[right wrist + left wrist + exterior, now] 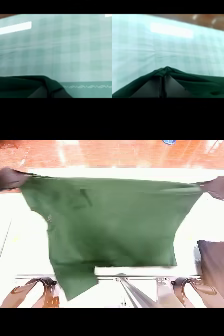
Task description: Fold the shirts.
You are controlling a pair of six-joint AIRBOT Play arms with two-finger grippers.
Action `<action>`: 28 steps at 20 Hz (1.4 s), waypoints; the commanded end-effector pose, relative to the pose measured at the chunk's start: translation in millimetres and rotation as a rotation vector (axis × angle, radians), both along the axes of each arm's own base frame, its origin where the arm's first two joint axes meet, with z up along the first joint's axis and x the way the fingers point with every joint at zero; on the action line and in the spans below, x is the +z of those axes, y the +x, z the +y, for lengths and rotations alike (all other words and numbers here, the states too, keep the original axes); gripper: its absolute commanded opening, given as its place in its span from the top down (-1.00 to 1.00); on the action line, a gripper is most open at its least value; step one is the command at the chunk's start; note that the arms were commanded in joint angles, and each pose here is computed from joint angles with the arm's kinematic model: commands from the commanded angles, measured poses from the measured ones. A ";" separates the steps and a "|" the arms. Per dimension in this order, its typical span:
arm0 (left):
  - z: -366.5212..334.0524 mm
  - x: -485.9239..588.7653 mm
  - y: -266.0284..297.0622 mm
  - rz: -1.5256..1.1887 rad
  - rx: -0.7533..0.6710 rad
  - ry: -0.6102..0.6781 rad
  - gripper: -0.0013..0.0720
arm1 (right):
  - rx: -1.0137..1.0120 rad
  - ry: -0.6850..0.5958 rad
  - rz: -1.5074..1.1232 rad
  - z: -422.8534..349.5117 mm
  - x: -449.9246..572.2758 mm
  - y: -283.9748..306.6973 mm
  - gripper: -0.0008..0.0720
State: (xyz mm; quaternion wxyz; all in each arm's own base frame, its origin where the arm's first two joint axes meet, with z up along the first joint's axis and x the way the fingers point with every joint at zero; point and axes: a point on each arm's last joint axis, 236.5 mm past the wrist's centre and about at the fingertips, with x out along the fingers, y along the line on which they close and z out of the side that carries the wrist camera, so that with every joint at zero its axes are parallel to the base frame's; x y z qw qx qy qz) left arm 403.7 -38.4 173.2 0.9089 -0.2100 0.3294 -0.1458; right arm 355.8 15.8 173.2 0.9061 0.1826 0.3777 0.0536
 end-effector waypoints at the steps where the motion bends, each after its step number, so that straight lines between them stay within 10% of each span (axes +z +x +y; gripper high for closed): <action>1: -21.4 -90.4 79.8 0.105 -0.026 0.000 0.91 | -0.028 0.083 0.061 -7.8 -75.8 70.2 0.92; 8: -64.5 -160.0 158.3 0.392 -0.115 -0.172 0.91 | 0.014 0.200 0.262 -17.4 -158.0 166.0 0.92; 28: -30.4 -249.2 -21.5 1.085 -0.428 0.107 0.91 | 0.151 0.160 0.765 -26.7 -255.2 31.6 0.91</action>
